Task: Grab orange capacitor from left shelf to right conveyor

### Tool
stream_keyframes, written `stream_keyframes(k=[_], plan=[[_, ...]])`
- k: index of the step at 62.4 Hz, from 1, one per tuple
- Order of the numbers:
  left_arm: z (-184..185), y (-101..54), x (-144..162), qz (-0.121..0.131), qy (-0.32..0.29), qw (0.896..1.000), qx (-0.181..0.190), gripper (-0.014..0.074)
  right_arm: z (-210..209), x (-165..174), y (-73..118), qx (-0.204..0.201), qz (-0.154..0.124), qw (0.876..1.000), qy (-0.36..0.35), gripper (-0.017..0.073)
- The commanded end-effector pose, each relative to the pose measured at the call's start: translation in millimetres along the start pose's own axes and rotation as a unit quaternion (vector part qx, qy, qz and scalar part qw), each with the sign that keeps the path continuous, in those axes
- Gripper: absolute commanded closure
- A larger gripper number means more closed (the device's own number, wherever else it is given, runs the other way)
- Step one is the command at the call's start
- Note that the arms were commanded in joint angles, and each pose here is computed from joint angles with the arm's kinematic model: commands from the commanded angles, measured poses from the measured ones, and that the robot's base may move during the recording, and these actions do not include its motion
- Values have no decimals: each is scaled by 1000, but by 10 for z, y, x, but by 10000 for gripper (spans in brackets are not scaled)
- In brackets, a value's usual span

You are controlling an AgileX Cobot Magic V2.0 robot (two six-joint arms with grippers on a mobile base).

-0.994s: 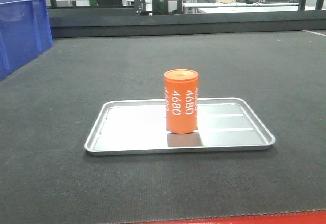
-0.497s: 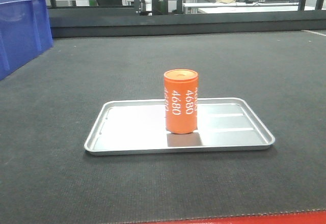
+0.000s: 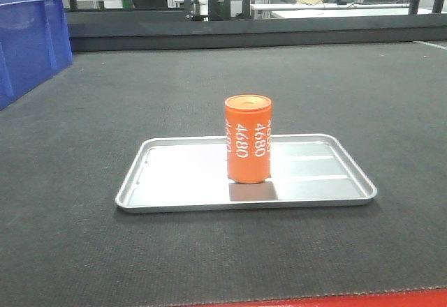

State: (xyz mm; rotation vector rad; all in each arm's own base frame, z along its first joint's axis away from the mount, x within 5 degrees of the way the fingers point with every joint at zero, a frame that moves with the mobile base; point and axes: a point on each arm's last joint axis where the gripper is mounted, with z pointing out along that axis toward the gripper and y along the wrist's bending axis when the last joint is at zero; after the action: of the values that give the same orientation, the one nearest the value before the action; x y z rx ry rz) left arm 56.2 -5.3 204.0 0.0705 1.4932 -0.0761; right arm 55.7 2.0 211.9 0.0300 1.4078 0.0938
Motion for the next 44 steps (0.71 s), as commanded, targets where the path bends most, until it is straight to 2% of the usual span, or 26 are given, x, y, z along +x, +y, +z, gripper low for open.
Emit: stream_keyframes(k=[1,44], plan=[[4,-2,-90,-3,-40,999,2,699,-21,-90,6,-2,-4,999,-54,510],[4,-2,-90,-3,-40,999,2,699,-21,-90,6,-2,-4,999,-54,510]])
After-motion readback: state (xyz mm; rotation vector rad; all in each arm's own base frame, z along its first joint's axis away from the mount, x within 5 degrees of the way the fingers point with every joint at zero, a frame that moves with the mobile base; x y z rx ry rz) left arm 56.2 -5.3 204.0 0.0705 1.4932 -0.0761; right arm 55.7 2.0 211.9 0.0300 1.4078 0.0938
